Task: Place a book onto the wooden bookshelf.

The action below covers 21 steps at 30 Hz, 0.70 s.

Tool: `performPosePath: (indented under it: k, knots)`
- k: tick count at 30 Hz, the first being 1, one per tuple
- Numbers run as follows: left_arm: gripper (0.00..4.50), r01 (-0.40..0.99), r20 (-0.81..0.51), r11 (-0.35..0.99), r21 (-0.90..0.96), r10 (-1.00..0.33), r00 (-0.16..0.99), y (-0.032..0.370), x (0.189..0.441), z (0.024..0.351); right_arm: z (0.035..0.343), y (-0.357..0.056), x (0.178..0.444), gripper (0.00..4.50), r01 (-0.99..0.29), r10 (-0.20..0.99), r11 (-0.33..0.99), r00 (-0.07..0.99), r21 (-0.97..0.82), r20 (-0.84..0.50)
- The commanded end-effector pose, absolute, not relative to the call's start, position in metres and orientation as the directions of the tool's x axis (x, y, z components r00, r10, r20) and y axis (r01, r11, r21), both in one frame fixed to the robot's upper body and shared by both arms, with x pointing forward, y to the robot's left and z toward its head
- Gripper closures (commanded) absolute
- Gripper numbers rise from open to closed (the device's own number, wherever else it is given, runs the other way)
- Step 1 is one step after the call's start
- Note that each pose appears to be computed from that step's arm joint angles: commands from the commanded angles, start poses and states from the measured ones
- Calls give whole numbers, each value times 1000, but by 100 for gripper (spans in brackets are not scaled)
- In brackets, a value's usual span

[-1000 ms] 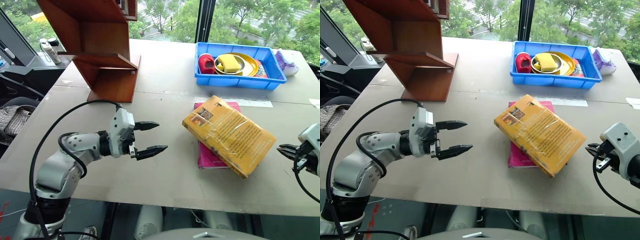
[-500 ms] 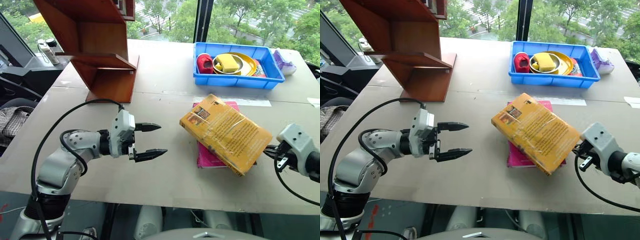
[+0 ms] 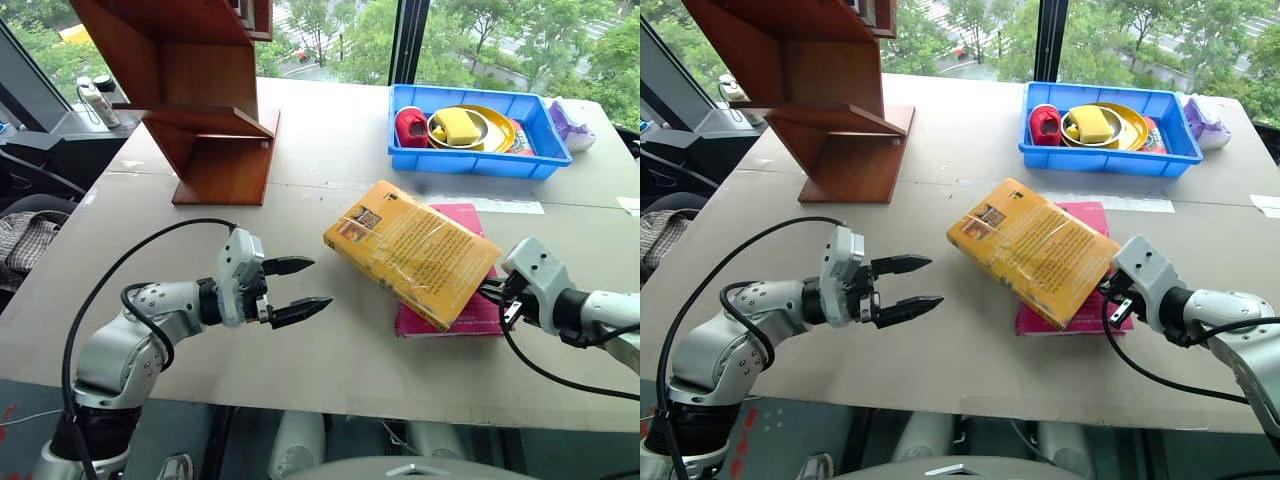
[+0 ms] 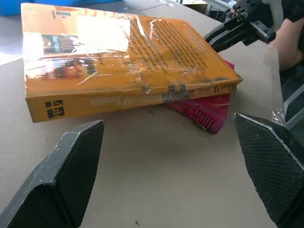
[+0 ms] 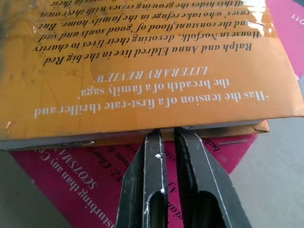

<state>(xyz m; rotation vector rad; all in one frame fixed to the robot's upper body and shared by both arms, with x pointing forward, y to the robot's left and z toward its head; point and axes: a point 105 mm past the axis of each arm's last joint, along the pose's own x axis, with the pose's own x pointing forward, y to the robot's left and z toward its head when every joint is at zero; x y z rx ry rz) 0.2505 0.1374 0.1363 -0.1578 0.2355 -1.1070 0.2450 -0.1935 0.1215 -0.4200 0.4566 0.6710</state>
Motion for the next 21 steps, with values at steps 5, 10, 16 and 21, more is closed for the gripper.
performPosePath:
  k: [5, 10, 16, 21]
  knots:
    - [0, 611, -80, 433, -662, -852, 517, 118, 254, 115, 160, -225, 190, 208, -695, 615, 684, 713, -221, -338]
    - [0, 370, -36, 285, -884, -832, 554, 97, 268, 100, 187, -226, 163, 7, -720, 683, 652, 693, -235, -230]
    - [0, 188, -36, 185, -965, -799, 601, 85, 289, 94, 196, -214, 156, 7, -719, 692, 650, 694, -246, -201]
    - [0, 104, -41, 132, -986, -787, 615, 68, 306, 88, 208, -204, 149, 7, -709, 701, 659, 700, -250, -138]
